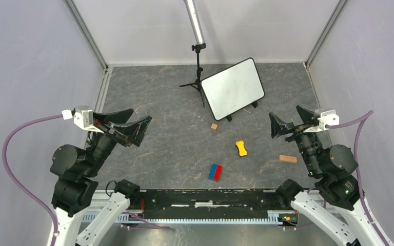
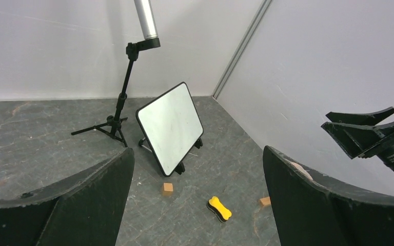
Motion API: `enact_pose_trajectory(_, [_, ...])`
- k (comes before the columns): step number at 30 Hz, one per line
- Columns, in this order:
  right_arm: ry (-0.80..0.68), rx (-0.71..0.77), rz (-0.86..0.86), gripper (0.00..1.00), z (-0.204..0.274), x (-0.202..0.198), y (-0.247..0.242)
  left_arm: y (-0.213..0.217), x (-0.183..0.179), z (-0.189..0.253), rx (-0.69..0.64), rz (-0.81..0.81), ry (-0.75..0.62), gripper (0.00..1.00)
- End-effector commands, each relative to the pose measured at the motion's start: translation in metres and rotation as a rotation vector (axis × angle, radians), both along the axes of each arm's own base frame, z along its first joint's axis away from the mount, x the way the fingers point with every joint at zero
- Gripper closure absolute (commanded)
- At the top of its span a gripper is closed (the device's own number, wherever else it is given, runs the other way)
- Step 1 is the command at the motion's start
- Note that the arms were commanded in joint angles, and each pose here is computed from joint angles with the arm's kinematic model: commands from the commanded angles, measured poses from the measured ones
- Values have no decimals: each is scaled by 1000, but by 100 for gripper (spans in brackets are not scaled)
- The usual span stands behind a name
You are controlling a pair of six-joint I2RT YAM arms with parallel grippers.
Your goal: Erase the whiteboard
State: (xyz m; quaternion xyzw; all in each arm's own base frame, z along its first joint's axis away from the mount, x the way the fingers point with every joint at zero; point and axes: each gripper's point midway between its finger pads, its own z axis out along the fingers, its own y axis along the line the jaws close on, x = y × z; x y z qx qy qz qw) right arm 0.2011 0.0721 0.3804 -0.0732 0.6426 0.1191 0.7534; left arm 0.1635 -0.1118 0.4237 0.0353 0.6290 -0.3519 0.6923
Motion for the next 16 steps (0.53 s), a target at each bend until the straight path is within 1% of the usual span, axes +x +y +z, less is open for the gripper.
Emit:
enact_pose_trajectory(1, [-57, 45, -22, 2, 13, -3, -7, 1, -3, 12, 41, 0, -40, 0])
enact_pose_trajectory(10, [-79, 67, -77, 2, 22, -8, -23, -2, -3, 11, 40, -18, -38, 0])
enact_pose_trajectory(14, [-74, 53, -67, 2, 16, -9, -21, -2, -2, 10, 42, -17, -35, 0])
enact_pose_trajectory(16, [-99, 49, -65, 2, 18, -11, -23, -4, -2, 9, 46, -27, -32, 0])
